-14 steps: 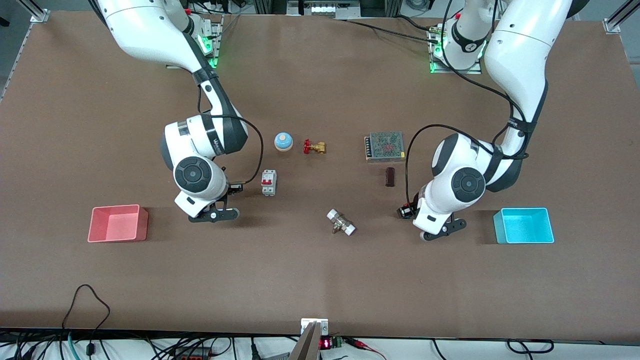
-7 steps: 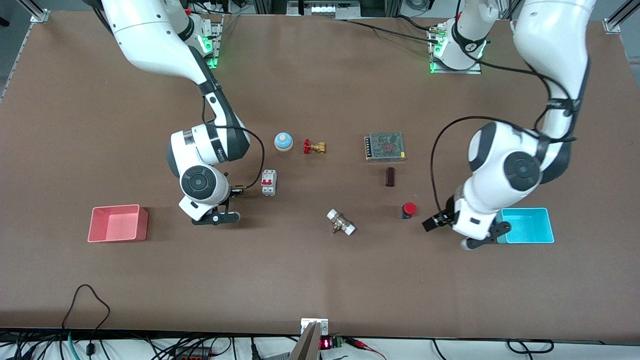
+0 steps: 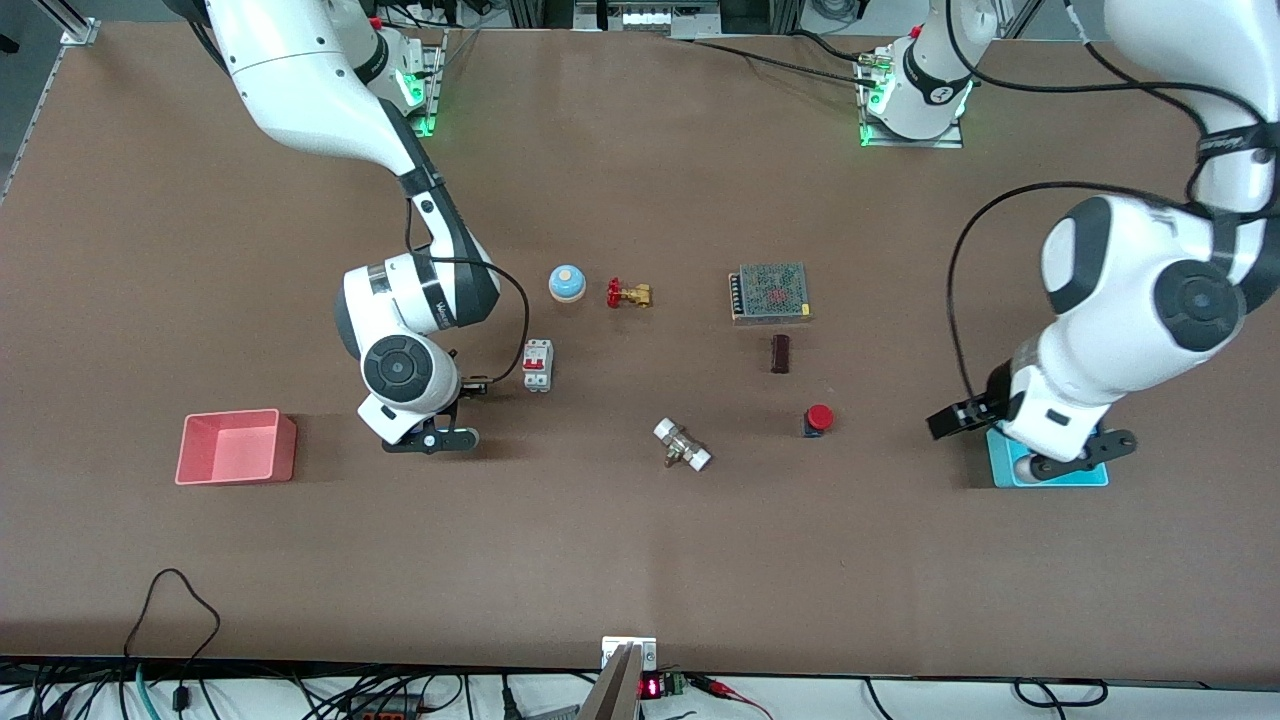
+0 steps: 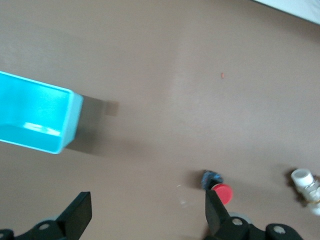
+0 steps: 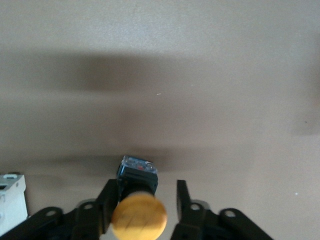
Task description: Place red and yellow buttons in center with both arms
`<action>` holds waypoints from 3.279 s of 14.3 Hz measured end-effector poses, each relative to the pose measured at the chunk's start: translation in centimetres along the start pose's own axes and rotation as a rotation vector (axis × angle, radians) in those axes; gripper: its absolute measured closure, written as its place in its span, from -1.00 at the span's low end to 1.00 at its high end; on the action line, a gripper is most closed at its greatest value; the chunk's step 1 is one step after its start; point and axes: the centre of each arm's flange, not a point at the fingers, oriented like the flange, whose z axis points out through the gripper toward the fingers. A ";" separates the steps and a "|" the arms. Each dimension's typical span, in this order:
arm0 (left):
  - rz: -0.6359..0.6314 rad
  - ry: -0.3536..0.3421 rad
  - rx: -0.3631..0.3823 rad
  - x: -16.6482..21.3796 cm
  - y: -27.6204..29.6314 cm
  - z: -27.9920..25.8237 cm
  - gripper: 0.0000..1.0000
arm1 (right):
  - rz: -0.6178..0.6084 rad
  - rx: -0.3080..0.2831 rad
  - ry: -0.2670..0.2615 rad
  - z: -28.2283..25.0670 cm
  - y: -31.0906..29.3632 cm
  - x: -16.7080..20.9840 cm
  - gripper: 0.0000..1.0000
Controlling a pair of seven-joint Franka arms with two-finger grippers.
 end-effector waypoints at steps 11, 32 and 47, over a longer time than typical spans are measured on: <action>0.176 0.014 0.031 -1.8 -8.2 -11.3 -1.00 | 0.091 0.096 0.160 -19.1 6.2 -3.2 -1.00; 0.229 0.063 0.051 -6.1 -10.0 -17.5 -1.00 | 0.050 0.163 0.162 -29.8 33.8 -13.1 -1.00; 0.221 0.063 0.055 -7.5 -10.8 -19.4 -1.00 | 0.040 0.169 0.148 -29.4 33.4 -14.1 -1.00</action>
